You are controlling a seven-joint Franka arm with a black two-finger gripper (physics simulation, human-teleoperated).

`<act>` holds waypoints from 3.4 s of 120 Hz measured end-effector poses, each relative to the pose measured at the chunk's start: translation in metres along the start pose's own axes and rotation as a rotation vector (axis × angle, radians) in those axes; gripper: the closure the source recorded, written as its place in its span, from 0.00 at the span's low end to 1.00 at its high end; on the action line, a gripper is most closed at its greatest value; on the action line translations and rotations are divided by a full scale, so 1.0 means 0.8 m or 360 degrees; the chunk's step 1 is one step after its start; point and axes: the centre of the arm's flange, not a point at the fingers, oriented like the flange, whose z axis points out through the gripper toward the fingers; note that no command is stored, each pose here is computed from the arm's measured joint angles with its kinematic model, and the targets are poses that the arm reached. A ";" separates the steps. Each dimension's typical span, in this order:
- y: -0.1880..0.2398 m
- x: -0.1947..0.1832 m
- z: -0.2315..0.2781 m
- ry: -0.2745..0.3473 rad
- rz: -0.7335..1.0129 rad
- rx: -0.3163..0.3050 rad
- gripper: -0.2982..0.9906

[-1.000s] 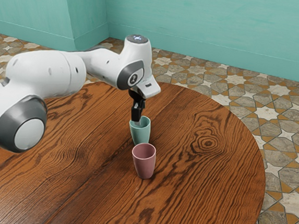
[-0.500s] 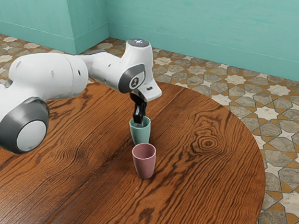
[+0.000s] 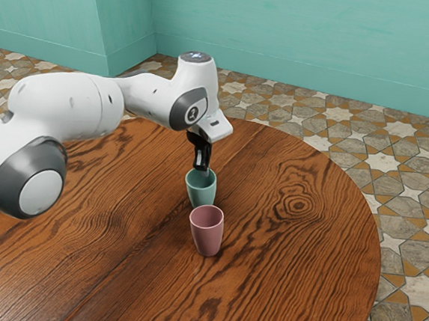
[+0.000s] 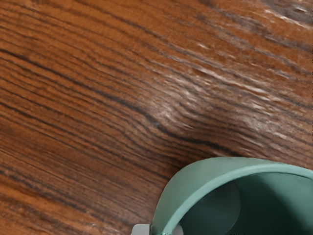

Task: Place the left cup onto the right cup

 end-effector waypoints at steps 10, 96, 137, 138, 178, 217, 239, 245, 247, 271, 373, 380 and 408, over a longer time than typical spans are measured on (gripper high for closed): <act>0.000 -0.003 -0.006 0.0012 -0.0013 -0.0007 0.83; 0.029 -0.027 -0.146 0.0099 -0.0052 -0.0003 0.84; 0.056 -0.013 -0.175 0.0118 -0.0012 -0.0015 0.84; 0.058 -0.012 -0.175 0.0119 -0.0011 -0.0016 0.84; 0.094 -0.002 -0.195 0.0137 0.0012 -0.0042 0.84; 0.115 0.012 -0.201 0.0135 0.0026 -0.0069 0.84; 0.130 0.015 -0.194 0.0117 0.0024 -0.0111 0.84; 0.133 0.016 -0.192 0.0111 0.0021 -0.0121 0.84; 0.134 0.016 -0.191 0.0109 0.0019 -0.0124 0.84; 0.144 0.022 -0.188 0.0100 0.0011 -0.0147 0.84; 0.157 0.020 -0.163 0.0012 -0.0047 -0.0229 0.84; 0.157 0.019 -0.163 -0.0006 -0.0044 -0.0223 0.84; 0.151 0.015 -0.157 -0.0083 -0.0036 -0.0206 0.84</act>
